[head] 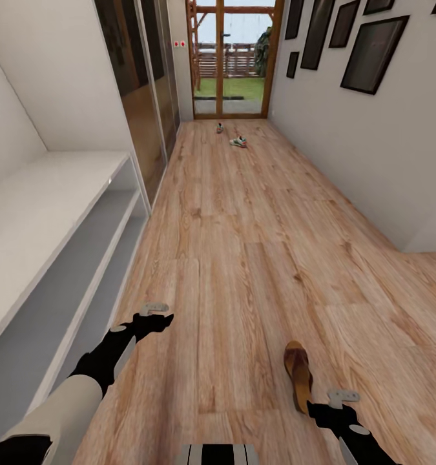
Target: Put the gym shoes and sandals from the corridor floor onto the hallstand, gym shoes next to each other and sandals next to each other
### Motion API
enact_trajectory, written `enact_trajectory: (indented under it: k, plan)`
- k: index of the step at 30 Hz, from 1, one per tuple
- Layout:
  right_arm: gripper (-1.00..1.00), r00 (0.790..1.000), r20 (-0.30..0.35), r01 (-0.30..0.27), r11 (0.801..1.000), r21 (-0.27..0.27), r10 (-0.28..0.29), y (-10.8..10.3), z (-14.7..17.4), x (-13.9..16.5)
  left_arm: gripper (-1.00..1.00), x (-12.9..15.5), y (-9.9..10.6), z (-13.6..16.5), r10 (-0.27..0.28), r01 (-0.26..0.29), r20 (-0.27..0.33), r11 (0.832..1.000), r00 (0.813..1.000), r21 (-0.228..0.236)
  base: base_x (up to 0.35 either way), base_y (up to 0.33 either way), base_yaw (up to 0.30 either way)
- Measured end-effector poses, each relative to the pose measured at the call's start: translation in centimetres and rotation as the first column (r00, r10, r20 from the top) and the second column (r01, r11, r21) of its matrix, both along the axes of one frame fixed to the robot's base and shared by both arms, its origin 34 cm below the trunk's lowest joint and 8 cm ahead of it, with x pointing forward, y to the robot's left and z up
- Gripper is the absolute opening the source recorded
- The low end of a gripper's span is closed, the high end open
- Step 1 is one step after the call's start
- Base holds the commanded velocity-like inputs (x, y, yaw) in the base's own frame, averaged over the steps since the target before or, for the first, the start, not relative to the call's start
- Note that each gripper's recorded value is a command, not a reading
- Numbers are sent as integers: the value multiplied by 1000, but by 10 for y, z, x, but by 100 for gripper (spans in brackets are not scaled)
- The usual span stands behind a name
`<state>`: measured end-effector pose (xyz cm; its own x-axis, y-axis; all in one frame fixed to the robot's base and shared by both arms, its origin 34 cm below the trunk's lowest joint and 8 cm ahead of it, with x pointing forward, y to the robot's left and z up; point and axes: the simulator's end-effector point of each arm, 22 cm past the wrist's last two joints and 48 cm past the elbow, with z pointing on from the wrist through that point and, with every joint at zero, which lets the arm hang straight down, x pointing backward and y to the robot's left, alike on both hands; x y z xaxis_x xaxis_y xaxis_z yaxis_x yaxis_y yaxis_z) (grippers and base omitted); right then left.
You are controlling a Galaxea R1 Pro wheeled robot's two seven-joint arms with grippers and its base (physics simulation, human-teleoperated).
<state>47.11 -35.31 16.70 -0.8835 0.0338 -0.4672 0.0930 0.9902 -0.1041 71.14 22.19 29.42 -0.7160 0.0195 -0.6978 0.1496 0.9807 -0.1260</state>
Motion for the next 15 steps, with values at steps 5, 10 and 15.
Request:
enact_trajectory:
  k: [5,10,15]
  plan:
    - [100,1000,0,0,1000,0,0,0,0,0,100,-1,0,-1,-1,1,-1,1000,1000,0,40,30,0]
    - [100,1000,0,0,1000,0,0,0,0,0,100,-1,0,-1,-1,1,-2,1000,1000,1,10,8,0]
    - [100,1000,1,0,1000,0,0,0,0,0,100,0,0,-1,0,0,-1,1000,1000,1,53,3,0]
